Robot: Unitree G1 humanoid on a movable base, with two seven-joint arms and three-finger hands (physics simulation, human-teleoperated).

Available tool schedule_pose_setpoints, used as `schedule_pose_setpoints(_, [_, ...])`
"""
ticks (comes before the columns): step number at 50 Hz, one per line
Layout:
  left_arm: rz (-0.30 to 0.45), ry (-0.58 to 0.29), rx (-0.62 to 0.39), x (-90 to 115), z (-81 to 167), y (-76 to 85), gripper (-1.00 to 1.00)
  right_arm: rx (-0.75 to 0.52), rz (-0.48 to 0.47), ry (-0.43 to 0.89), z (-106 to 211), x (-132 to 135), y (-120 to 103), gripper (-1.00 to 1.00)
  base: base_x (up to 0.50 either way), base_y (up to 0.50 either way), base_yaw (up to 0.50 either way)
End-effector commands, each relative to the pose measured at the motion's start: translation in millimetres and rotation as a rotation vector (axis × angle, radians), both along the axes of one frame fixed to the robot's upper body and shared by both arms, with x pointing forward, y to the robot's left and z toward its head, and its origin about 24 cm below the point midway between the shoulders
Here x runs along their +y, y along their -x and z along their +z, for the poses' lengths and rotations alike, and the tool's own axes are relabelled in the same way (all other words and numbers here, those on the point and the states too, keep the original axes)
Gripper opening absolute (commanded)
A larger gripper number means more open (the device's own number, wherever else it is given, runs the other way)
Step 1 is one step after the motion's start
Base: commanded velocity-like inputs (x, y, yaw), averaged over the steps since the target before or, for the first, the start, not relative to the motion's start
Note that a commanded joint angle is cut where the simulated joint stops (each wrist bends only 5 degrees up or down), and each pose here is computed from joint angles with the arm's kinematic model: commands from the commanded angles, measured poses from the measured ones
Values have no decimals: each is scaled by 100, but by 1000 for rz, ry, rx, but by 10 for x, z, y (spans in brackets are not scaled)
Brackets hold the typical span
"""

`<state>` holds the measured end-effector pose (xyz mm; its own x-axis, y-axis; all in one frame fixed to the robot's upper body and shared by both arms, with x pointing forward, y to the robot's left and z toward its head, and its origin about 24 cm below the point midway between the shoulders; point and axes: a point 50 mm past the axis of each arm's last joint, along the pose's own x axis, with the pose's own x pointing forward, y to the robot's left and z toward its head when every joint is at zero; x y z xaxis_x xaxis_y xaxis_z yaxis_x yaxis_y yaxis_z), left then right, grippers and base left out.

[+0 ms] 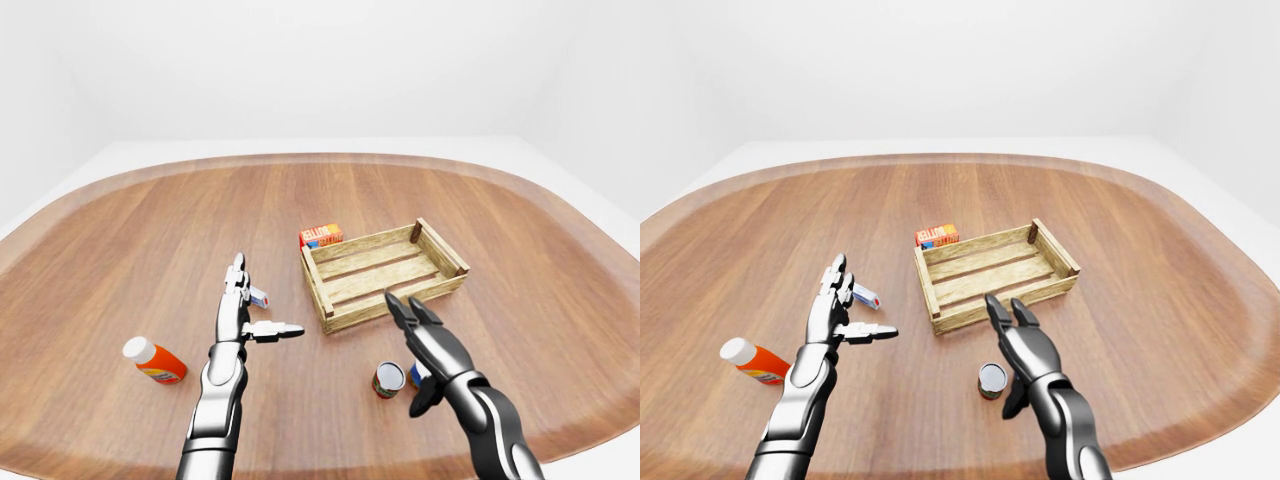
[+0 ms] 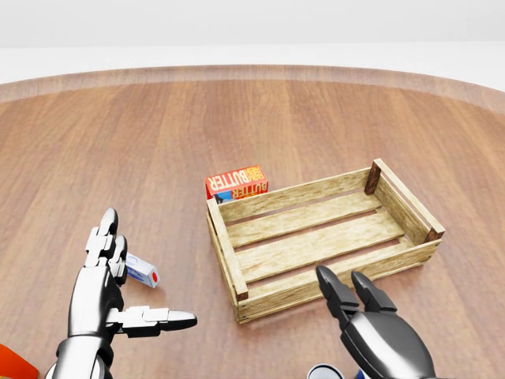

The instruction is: Pick up the tomato sauce, and put it in the wooden tray.

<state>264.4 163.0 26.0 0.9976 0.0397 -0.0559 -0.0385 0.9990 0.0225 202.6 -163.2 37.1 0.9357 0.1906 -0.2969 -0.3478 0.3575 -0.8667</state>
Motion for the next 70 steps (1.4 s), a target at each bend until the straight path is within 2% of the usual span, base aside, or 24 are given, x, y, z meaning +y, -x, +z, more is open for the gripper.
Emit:
schedule_pose_setpoints(1, [0, -1, 0, 3, -4, -4, 100, 44, 4, 7, -173, 25, -18, 100, 0, 0, 0])
schedule_pose_setpoints(51, [0, -3, 0, -4, -8, 3, 100, 120, 35, 113, -573, 62, -255, 100, 0, 0, 0])
schedule_pose_setpoints(70, [-1, -3, 1, -1, -17, -4, 100, 146, 45, 141, -710, 88, -245, 100, 0, 0, 0])
